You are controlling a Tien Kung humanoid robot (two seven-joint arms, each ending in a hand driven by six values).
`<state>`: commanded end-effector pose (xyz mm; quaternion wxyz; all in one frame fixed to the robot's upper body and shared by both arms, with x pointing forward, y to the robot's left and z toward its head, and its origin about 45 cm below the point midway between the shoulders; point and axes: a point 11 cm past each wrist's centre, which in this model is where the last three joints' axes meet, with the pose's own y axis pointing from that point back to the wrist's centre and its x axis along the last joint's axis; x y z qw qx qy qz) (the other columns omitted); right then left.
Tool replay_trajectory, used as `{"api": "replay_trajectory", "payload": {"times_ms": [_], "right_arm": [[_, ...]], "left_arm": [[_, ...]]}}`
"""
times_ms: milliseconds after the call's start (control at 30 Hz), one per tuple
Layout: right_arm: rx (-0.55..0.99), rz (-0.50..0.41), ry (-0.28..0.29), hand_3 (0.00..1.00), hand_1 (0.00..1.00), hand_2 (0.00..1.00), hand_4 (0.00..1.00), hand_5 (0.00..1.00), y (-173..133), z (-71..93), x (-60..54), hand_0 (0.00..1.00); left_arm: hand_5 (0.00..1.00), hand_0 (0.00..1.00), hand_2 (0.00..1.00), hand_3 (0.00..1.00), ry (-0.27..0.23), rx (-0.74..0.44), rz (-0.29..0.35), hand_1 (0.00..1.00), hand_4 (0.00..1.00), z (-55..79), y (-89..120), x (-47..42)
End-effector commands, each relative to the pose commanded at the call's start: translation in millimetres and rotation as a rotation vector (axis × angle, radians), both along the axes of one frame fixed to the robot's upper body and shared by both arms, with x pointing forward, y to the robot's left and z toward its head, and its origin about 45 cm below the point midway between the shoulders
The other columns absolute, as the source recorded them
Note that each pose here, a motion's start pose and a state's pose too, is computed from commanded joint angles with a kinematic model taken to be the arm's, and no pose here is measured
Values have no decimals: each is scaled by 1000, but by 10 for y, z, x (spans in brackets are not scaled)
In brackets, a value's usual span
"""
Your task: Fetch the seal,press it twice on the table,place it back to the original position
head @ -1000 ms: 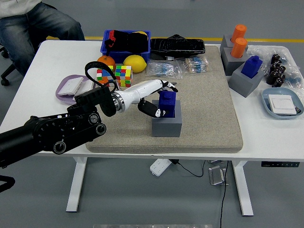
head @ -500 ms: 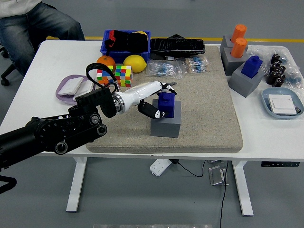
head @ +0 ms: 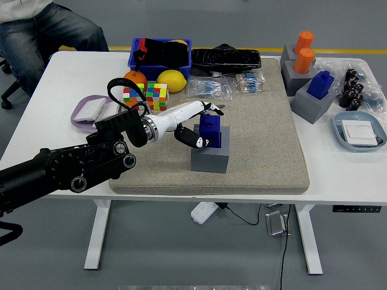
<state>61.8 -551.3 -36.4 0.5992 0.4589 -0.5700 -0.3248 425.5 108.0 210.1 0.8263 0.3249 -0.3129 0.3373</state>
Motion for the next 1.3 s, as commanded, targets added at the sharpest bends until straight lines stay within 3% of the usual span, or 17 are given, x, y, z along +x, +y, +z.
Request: {"api": "replay_trajectory", "payload": {"times_ms": [733, 767, 967, 1000, 1167, 1200, 1300], "right_arm": [[-1, -1, -1, 812, 779, 779, 869, 478, -3, 1, -2, 933], [0, -1, -1, 812, 779, 779, 869, 478, -1, 0, -1, 933], [2, 0, 0, 812, 779, 779, 869, 478, 8, -6, -5, 933], [2, 0, 0, 812, 779, 778, 869, 477, 8, -6, -6, 933], [1, 0, 1, 812, 779, 778, 869, 477, 3, -4, -9, 933], [1, -1, 0, 812, 779, 778, 869, 477, 4, -4, -7, 932], [2, -1, -1, 812, 779, 778, 869, 477, 8, -6, -5, 932]], "left_arm": [[2, 896, 815, 868, 20, -1, -6, 863, 754, 18, -15, 5], [2, 934, 951, 931, 21, -5, -4, 966, 917, 18, -11, 9], [2, 934, 951, 931, 30, -35, 11, 966, 917, 11, 12, 28], [89, 983, 998, 998, 32, -40, 12, 998, 998, 11, 14, 30], [89, 983, 998, 998, 99, -37, 2, 998, 998, -21, 30, 23], [305, 998, 998, 998, 122, -40, 0, 998, 998, -32, 31, 18], [305, 998, 998, 998, 151, -61, -1, 998, 998, -36, 32, 18]]}}
